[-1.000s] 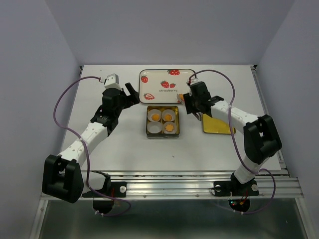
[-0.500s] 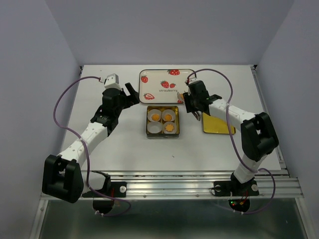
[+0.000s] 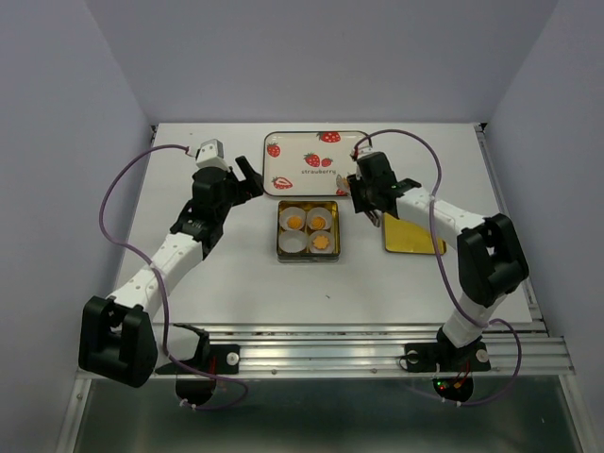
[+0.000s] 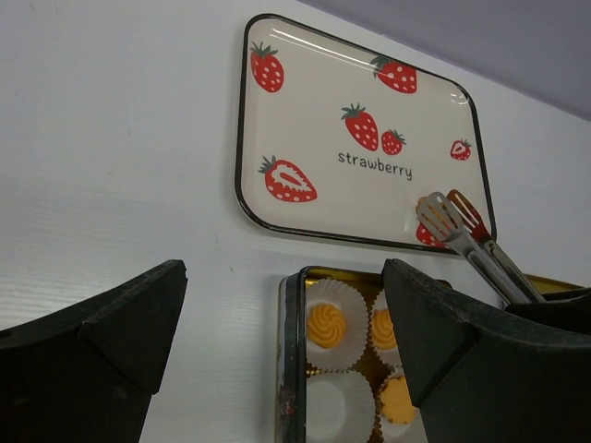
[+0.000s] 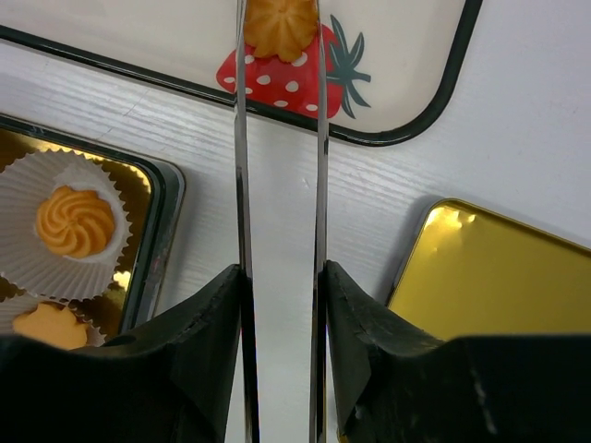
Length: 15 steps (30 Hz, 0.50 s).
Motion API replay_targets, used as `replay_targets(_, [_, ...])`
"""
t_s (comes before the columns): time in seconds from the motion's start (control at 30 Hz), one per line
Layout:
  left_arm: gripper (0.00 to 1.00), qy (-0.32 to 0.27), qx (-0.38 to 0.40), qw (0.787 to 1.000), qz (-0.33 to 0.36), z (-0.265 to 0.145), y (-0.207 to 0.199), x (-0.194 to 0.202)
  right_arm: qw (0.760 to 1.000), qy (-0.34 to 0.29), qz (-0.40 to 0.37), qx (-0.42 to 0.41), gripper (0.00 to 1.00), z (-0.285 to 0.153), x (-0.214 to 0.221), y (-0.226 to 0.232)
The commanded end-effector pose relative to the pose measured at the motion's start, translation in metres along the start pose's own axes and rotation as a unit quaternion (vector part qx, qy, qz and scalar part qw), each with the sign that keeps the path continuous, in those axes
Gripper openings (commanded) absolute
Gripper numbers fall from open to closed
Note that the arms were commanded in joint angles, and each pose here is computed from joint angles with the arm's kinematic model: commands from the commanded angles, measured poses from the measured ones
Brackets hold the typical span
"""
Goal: Pack the cookies
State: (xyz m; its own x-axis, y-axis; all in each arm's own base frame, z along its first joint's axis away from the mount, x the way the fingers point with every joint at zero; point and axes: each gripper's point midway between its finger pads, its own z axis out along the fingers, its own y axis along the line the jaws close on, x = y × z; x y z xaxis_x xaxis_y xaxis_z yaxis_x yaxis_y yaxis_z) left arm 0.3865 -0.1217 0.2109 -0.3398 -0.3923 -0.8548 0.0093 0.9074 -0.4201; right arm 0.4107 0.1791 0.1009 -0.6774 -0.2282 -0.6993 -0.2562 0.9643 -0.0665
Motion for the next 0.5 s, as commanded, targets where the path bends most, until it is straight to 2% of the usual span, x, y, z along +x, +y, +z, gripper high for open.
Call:
replay_targets(0.0, [0.99, -0.037, 0.014, 0.999, -0.003, -0.009, -0.009, -0.023, 0.996, -0.083, 0.003, -0.019, 0.39, -0.04, -0.055, -0.001])
replay_targets(0.3, [0.99, -0.037, 0.017, 0.999, -0.01, -0.01, -0.01, -0.022, 0.991, -0.12, -0.01, -0.05, 0.39, -0.072, -0.061, 0.002])
replay_targets(0.43, [0.99, -0.039, 0.019, 0.999, -0.014, -0.011, -0.011, -0.022, 0.987, -0.127, -0.051, -0.08, 0.39, -0.088, -0.054, 0.025])
replay_targets(0.47, [0.99, -0.039, 0.02, 0.999, -0.015, -0.012, -0.011, -0.023, 0.985, -0.128, -0.068, -0.096, 0.39, -0.095, -0.05, 0.042])
